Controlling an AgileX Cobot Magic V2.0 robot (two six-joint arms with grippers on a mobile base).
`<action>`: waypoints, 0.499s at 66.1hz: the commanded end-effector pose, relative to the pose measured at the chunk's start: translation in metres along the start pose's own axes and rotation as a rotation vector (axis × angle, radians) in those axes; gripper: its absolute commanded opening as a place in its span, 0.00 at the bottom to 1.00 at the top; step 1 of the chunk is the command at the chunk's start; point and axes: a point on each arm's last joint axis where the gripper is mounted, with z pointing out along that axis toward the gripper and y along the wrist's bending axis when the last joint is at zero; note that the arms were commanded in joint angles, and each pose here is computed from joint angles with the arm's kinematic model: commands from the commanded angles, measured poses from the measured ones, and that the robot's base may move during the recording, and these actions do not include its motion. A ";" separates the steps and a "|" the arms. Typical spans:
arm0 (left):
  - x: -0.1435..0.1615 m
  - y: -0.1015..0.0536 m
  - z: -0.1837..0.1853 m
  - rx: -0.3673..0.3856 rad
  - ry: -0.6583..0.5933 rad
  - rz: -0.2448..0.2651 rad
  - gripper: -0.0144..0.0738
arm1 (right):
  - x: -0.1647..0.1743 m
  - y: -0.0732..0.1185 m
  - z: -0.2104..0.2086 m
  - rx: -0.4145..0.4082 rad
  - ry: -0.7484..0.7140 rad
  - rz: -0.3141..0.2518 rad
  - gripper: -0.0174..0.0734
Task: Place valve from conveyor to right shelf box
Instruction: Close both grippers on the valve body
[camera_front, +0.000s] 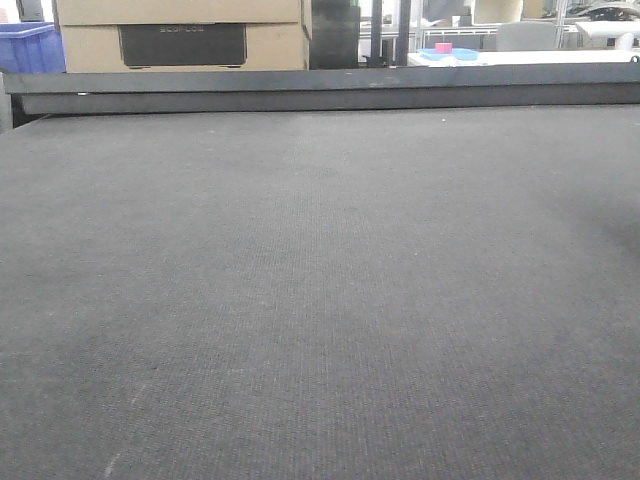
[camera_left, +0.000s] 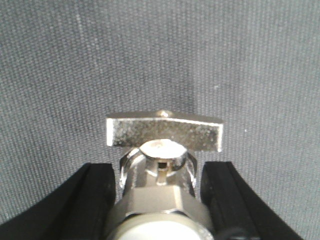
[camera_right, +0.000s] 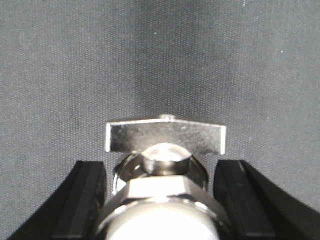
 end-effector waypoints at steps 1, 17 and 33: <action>0.002 -0.001 -0.007 0.014 -0.009 -0.010 0.04 | -0.002 0.003 -0.008 -0.021 -0.050 0.008 0.01; 0.016 -0.008 -0.062 0.026 -0.299 -0.031 0.04 | 0.000 0.010 -0.026 -0.083 -0.154 0.032 0.01; 0.050 -0.018 -0.121 0.051 -0.735 -0.073 0.04 | 0.013 0.011 -0.069 -0.059 -0.402 -0.027 0.01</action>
